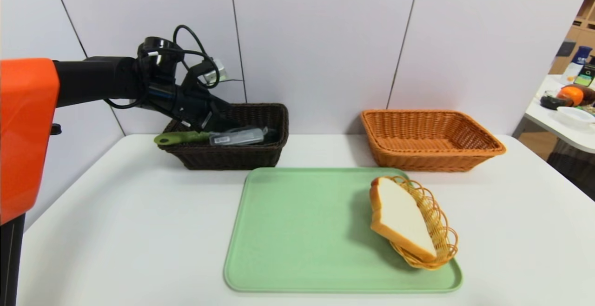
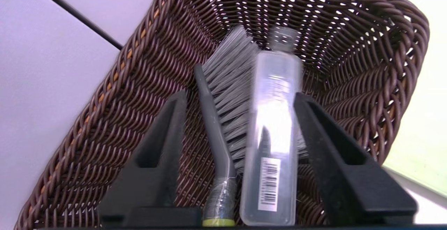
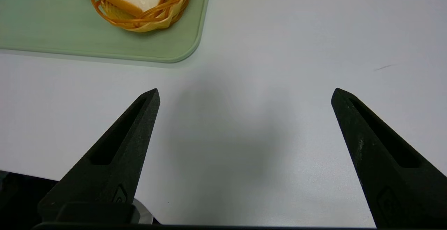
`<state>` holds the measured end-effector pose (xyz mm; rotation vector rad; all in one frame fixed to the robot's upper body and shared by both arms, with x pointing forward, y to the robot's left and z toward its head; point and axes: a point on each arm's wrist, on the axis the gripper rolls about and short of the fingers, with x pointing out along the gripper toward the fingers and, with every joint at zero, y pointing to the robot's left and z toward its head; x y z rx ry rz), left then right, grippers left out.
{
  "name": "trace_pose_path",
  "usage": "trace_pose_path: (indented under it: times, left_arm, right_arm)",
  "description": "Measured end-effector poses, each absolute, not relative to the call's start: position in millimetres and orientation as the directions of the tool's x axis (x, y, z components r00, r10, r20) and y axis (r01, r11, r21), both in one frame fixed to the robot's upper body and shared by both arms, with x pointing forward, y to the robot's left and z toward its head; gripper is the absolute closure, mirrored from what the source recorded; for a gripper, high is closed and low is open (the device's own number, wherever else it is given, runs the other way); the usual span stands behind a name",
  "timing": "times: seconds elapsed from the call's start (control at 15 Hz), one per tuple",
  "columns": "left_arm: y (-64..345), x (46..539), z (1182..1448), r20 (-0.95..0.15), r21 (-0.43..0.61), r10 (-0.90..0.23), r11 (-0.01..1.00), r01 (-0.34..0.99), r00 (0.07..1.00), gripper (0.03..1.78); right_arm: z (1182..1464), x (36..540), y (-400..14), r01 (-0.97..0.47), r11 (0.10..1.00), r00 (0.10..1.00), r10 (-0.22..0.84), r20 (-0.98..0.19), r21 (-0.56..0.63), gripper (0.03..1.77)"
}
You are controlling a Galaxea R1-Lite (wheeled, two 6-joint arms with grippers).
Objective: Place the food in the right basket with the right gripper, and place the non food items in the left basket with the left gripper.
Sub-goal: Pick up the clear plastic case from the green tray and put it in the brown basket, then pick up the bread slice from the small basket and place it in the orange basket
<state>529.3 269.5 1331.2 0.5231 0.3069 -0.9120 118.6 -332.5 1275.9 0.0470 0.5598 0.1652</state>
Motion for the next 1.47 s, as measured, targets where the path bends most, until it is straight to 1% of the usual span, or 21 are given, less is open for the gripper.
trace_pose_path:
  times: [0.2, 0.4, 0.53, 0.67, 0.8, 0.93, 1.07, 1.2, 1.33, 1.47]
  left_arm:
    - [268.7, 530.6, 1337.1, -0.430, 0.288, -0.673, 0.530, 0.798, 0.602, 0.49]
    - [260.9, 522.5, 1353.6, -0.392, 0.245, -0.687, 0.564, 0.789, 0.613, 0.37]
    - [255.9, 514.4, 1363.4, -0.381, 0.188, -0.696, 0.586, 0.788, 0.609, 0.31]
    - [249.2, 506.0, 1372.4, -0.371, 0.104, -0.706, 0.614, 0.783, 0.603, 0.27]
    - [242.5, 495.9, 1380.1, -0.365, 0.032, -0.718, 0.626, 0.779, 0.592, 0.23]
    - [236.0, 485.0, 1385.2, -0.365, -0.016, -0.728, 0.628, 0.778, 0.580, 0.20]
    - [226.6, 472.0, 1388.8, -0.381, -0.064, -0.715, 0.653, 0.755, 0.587, 0.18]
    - [219.2, 457.0, 1389.0, -0.416, -0.111, -0.673, 0.705, 0.700, 0.612, 0.16]
    - [219.8, 437.0, 1389.8, -0.462, -0.138, -0.633, 0.743, 0.655, 0.621, 0.15]
    - [226.0, 408.8, 1394.3, -0.506, -0.185, -0.615, 0.762, 0.620, 0.604, 0.14]
  right_arm:
    - [1276.1, 118.6, -332.5, -0.143, 0.986, 0.835, 0.169, -0.524, 0.089, 0.10]
    - [1276.4, 118.5, -332.5, -0.144, 0.986, 0.837, 0.170, -0.521, 0.089, 0.10]
    - [1277.2, 118.6, -332.5, -0.145, 0.985, 0.838, 0.170, -0.518, 0.089, 0.10]
    - [1277.2, 118.5, -332.5, -0.146, 0.985, 0.839, 0.171, -0.517, 0.089, 0.10]
    - [1277.3, 118.6, -332.5, -0.144, 0.986, 0.839, 0.169, -0.517, 0.088, 0.10]
    - [1278.9, 118.6, -332.5, -0.145, 0.986, 0.842, 0.169, -0.512, 0.088, 0.10]
    - [1281.9, 118.9, -332.4, -0.147, 0.985, 0.847, 0.171, -0.503, 0.088, 0.10]
    - [1286.5, 119.7, -332.4, -0.150, 0.985, 0.853, 0.173, -0.493, 0.086, 0.10]
    - [1293.5, 122.2, -332.2, -0.158, 0.984, 0.858, 0.178, -0.482, 0.083, 0.10]
    - [1303.4, 126.5, -331.7, -0.171, 0.982, 0.863, 0.187, -0.469, 0.078, 0.10]
